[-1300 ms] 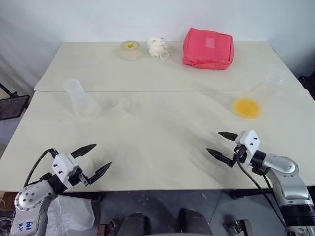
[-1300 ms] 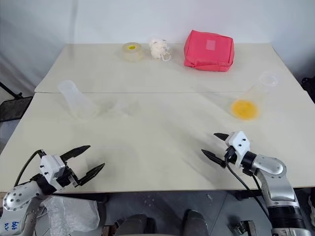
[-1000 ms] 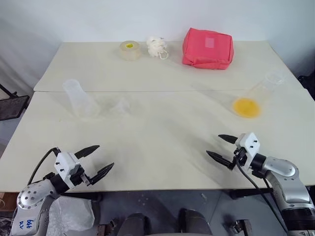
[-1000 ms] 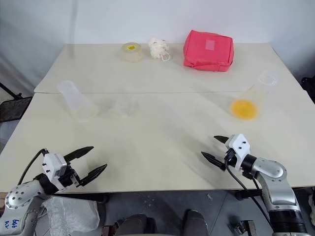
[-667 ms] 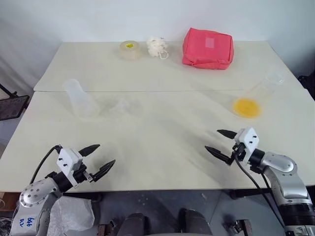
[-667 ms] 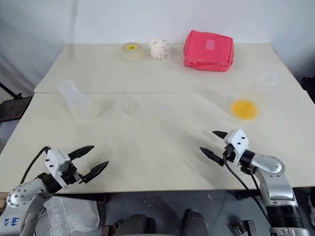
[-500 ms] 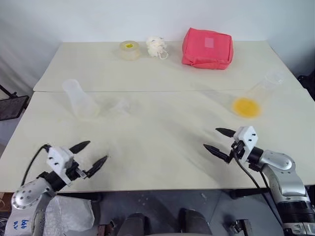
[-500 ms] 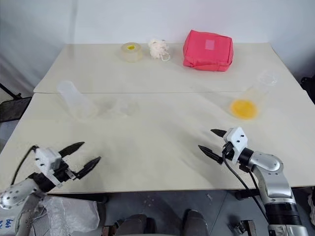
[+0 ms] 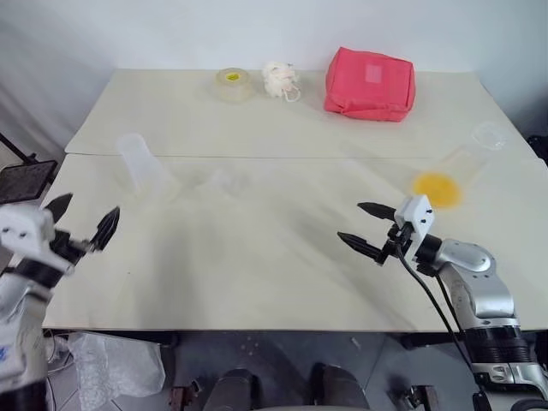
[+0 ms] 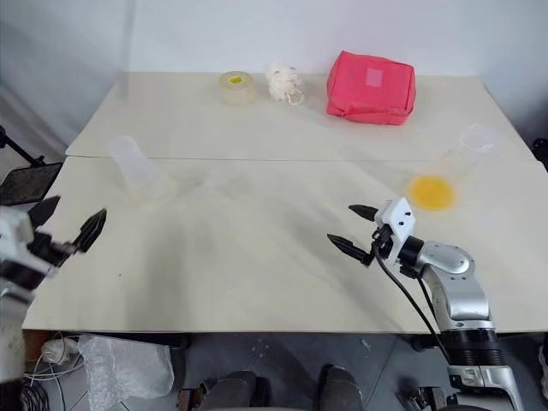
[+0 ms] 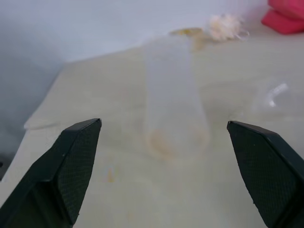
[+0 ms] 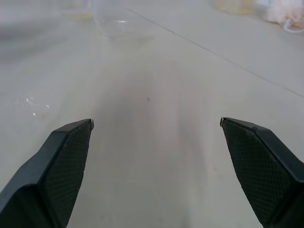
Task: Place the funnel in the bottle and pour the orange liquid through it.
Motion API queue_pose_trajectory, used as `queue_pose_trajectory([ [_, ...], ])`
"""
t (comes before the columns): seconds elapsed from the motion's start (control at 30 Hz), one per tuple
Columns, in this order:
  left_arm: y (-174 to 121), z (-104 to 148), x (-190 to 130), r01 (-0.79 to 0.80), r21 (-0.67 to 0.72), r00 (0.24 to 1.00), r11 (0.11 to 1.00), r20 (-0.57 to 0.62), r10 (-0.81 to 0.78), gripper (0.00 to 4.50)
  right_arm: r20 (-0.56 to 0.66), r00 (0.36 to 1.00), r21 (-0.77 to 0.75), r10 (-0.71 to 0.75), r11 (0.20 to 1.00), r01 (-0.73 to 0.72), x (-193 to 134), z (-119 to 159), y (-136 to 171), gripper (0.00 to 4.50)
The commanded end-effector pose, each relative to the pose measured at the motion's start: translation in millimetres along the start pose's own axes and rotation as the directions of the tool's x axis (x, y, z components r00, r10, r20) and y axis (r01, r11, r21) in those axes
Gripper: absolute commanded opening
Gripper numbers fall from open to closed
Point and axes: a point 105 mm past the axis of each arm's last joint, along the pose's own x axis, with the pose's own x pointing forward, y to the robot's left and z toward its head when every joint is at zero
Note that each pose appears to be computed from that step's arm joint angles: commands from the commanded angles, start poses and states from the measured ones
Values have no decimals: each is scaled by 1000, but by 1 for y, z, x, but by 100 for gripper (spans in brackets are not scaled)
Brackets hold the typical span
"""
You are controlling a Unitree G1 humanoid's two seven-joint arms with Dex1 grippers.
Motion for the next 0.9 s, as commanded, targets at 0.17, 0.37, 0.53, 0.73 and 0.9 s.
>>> queue_pose_trajectory([
  [0.17, 7, -5, 35, -15, 29, 999, 999, 29, 14, 450, 87, 994, -15, 62, 998, -61, 7, 30, 12, 447],
  [0.37, -1, -6, 61, 30, 27, 998, 999, 56, -31, 450, 117, 991, -16, 66, 998, -65, 11, 42, 13, 447],
  [0.53, 3, 0, 81, 1, 23, 996, 1000, 89, -3, 450, 125, 990, -17, 62, 998, -60, 11, 46, 11, 447],
  [0.73, 1, 0, 93, 7, 3, 994, 1000, 105, -7, 390, 129, 990, -21, 56, 998, -54, 11, 47, 11, 450],
  [0.9, 2, -1, 95, -4, -13, 996, 1000, 91, 5, 248, 131, 990, -24, 49, 999, -46, 10, 47, 9, 450],
])
